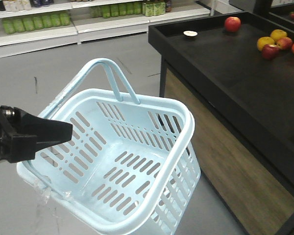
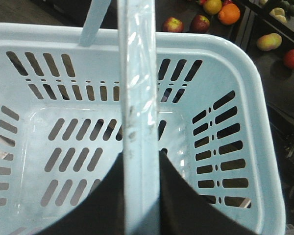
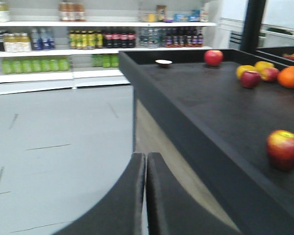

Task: Pick three apples into basket with both arms
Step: 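Hold the basket in the left gripper while the base turns away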

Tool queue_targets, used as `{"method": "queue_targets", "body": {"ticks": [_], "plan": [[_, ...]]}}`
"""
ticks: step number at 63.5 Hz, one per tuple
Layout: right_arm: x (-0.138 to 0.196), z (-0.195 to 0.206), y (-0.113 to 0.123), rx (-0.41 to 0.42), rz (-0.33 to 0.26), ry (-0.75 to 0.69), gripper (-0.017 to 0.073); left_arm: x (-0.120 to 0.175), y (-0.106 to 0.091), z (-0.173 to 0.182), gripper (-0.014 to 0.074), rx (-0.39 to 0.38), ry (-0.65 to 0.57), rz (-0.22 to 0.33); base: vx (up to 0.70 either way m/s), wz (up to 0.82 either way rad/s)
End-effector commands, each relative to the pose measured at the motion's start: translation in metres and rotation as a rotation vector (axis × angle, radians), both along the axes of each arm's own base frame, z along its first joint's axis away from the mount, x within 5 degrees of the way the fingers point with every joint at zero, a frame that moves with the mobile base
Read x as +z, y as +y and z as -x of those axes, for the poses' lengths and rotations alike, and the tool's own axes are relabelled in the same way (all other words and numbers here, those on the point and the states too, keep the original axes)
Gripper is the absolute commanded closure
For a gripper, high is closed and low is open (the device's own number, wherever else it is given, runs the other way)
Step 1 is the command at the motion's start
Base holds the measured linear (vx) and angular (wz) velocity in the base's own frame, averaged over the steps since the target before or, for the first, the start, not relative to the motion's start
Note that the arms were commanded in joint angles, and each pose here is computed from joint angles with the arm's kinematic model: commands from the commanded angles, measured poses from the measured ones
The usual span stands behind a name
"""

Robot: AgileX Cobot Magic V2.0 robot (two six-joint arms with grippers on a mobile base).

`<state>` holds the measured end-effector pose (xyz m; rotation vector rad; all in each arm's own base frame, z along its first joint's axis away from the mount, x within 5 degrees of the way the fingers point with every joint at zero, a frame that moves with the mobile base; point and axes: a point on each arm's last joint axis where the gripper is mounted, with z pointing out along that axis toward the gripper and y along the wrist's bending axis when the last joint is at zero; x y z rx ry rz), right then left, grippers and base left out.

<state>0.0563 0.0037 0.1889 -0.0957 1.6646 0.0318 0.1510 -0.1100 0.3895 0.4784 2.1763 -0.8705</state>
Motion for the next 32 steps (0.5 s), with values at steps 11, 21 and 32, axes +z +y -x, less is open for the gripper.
{"method": "queue_targets", "body": {"ticks": [11, 21, 32], "plan": [[0.0029, -0.0001, 0.0004, 0.002, 0.011, -0.072, 0.0561, 0.0197, -0.0006, 0.0020, 0.0601, 0.029, -0.069, 0.101, -0.11, 0.45], [0.0029, -0.0001, 0.0004, 0.002, 0.011, -0.072, 0.0561, 0.0197, -0.0006, 0.0020, 0.0601, 0.029, -0.069, 0.101, -0.09, 0.39], [0.0029, -0.0001, 0.0004, 0.002, 0.011, -0.072, 0.0561, 0.0197, -0.0006, 0.0020, 0.0601, 0.029, -0.069, 0.101, -0.06, 0.40]]}}
